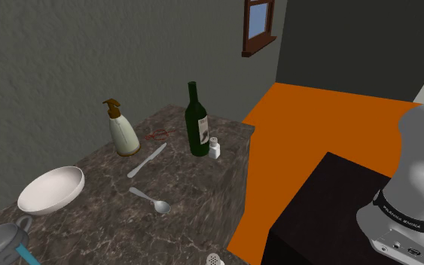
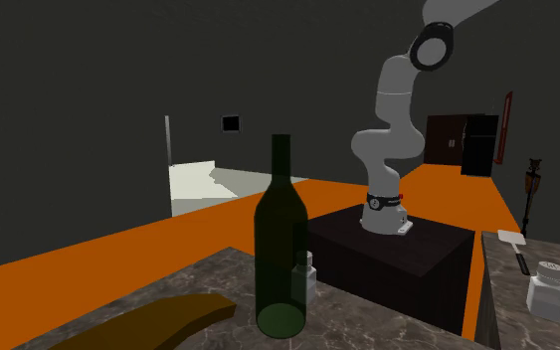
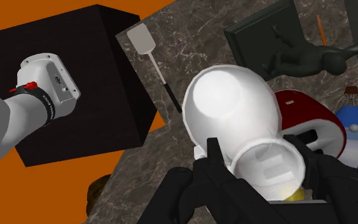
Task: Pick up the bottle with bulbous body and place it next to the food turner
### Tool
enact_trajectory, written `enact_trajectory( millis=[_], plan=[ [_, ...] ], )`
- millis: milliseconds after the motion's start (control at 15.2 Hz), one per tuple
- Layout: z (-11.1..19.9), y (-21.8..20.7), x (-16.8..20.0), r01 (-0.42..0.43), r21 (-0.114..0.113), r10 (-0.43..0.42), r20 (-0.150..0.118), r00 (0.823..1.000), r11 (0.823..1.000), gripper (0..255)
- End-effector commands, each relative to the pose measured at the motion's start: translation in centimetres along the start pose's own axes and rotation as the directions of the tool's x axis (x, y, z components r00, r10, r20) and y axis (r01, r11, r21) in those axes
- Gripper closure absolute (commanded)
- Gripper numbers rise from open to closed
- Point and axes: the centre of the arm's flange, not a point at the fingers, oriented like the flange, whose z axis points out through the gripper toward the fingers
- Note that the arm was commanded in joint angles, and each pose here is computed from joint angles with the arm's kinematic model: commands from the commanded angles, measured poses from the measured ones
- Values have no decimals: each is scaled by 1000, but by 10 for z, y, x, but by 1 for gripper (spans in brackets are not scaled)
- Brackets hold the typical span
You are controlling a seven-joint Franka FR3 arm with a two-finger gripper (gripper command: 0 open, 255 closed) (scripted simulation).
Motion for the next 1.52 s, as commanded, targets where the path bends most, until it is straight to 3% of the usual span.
enact_trajectory(
  millis=[0, 1452],
  plan=[
    [11, -1, -2, -3, 0, 3, -1, 1000, 1000, 255],
    [127, -2, -8, -3, 0, 3, -1, 1000, 1000, 255]
  ],
)
